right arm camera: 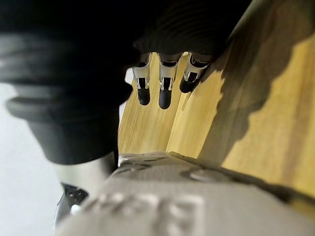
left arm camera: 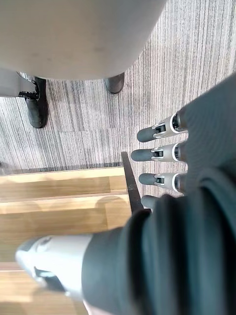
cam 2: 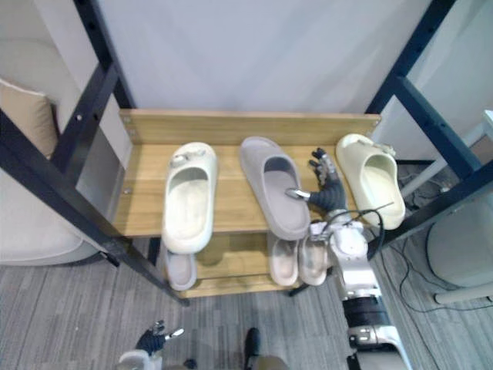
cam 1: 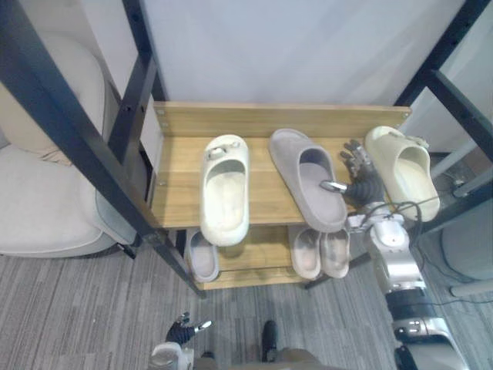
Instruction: Organize the slippers on the shoe rack
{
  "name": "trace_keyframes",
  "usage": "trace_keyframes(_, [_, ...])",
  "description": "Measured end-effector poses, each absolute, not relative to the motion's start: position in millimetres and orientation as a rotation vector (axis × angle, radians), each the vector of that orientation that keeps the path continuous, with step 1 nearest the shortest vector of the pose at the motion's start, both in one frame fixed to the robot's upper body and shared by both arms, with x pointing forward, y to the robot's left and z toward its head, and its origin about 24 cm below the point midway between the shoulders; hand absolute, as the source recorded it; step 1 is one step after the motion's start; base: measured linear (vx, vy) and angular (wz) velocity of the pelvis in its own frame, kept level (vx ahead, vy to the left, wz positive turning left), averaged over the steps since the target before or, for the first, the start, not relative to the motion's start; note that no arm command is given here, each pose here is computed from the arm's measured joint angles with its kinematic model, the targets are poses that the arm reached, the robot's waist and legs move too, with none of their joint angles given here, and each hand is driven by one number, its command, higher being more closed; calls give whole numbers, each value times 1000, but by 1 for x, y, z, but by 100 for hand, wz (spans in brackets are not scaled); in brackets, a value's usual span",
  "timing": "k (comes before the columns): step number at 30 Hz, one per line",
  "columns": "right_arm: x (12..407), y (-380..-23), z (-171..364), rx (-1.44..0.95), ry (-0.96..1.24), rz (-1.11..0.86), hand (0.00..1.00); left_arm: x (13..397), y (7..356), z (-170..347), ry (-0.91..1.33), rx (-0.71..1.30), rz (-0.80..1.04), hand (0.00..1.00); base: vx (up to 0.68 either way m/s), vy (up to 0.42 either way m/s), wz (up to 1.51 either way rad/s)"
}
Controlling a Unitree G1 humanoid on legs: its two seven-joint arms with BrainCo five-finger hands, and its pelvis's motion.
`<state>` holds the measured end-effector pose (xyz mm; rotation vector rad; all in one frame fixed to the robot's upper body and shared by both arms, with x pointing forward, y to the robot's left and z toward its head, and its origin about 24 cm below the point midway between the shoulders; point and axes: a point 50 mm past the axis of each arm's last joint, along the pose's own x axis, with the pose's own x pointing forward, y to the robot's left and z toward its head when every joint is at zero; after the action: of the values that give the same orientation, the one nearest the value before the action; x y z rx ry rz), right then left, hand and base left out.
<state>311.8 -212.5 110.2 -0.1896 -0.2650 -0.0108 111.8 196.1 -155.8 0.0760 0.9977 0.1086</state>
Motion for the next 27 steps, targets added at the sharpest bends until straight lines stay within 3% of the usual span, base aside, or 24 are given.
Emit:
trace_keyframes(17, [348,-195,134,-311,-246,39,0,114,197,-155,986,58,122,0,-2,-1,0])
trace_keyframes(18, [355,-192,139,-339,-240,44,100,114,196,-155,984,57,122,0,0,0,0])
trace_keyframes(27, [362,-189,150,-342,-261,51,100,118,196,-153,965,39,131,0,-3,-2,0])
